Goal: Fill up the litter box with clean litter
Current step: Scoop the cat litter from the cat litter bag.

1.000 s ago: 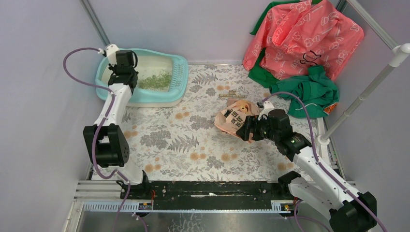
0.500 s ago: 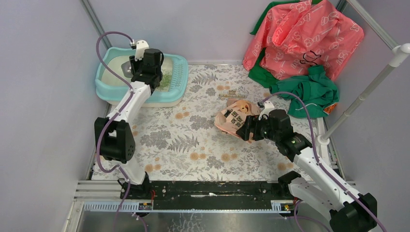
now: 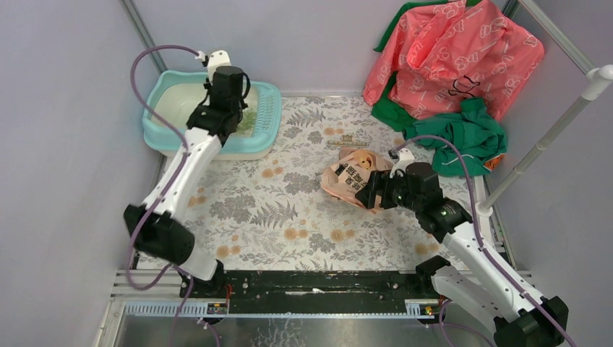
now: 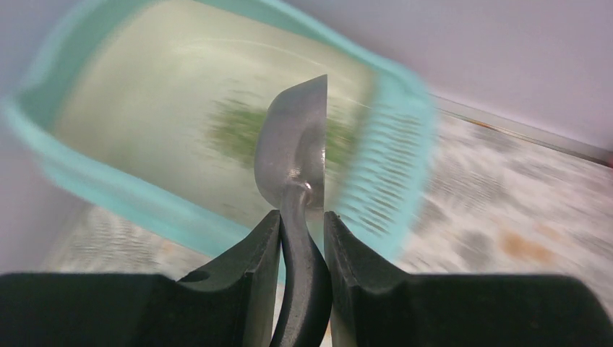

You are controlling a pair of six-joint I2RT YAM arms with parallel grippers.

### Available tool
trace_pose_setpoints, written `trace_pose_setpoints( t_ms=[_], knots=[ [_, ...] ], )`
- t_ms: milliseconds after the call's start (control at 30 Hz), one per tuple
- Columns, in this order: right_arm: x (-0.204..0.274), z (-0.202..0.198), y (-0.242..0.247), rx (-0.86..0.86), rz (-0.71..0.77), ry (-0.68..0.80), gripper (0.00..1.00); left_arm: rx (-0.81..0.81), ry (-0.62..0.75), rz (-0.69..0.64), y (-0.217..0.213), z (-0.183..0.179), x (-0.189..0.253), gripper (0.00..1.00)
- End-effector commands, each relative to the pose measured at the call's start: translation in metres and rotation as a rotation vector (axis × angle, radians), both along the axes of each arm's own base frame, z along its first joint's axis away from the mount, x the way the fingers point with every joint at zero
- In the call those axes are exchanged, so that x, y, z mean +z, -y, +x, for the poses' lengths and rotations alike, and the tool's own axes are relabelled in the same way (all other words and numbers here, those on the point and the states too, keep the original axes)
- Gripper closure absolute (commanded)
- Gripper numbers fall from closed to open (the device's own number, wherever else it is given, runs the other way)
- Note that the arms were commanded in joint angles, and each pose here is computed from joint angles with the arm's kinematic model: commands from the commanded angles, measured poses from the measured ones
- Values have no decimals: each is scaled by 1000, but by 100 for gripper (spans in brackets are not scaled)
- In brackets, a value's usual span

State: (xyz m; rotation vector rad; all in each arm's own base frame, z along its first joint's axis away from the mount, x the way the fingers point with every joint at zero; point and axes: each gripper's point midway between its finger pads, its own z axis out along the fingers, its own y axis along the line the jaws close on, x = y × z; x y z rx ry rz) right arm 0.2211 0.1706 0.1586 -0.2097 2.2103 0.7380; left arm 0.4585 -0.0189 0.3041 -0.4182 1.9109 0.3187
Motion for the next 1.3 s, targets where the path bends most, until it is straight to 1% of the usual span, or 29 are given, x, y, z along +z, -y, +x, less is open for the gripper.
trace_pose_setpoints(
  t_ms=[0,67,200,300,400,533,767,867,1000,1067,1167,1267],
  knots=[
    [38,10,7,-36,-3,105,16,-339,-16,-377,79,-57,13,100],
    [43,11,9,-46,-6,115,15,-440,-51,-472,98,-84,1,100],
    [49,14,12,-52,-23,129,15,-552,-91,-614,119,-130,-26,100],
    [51,16,11,-48,-33,127,15,-639,-141,-728,138,-157,-49,100],
    [50,17,12,-49,-41,123,15,-710,-174,-830,154,-175,-65,100],
    [47,16,13,-57,-47,117,15,-790,-184,-947,171,-191,-65,100],
    [38,19,15,-78,-54,103,15,-851,-200,-1076,187,-198,-75,99],
    [34,27,18,-115,-69,104,15,-840,-211,-1078,189,-195,-83,99],
    [36,47,24,-190,-107,104,14,-817,-226,-1067,189,-189,-95,99],
    [38,64,32,-266,-147,102,11,-807,-228,-1062,189,-186,-99,100],
    [35,89,45,-370,-190,58,7,-810,-228,-1073,192,-182,-102,100],
    [28,114,61,-448,-167,16,6,-808,-242,-1083,198,-179,-108,100]
  ],
)
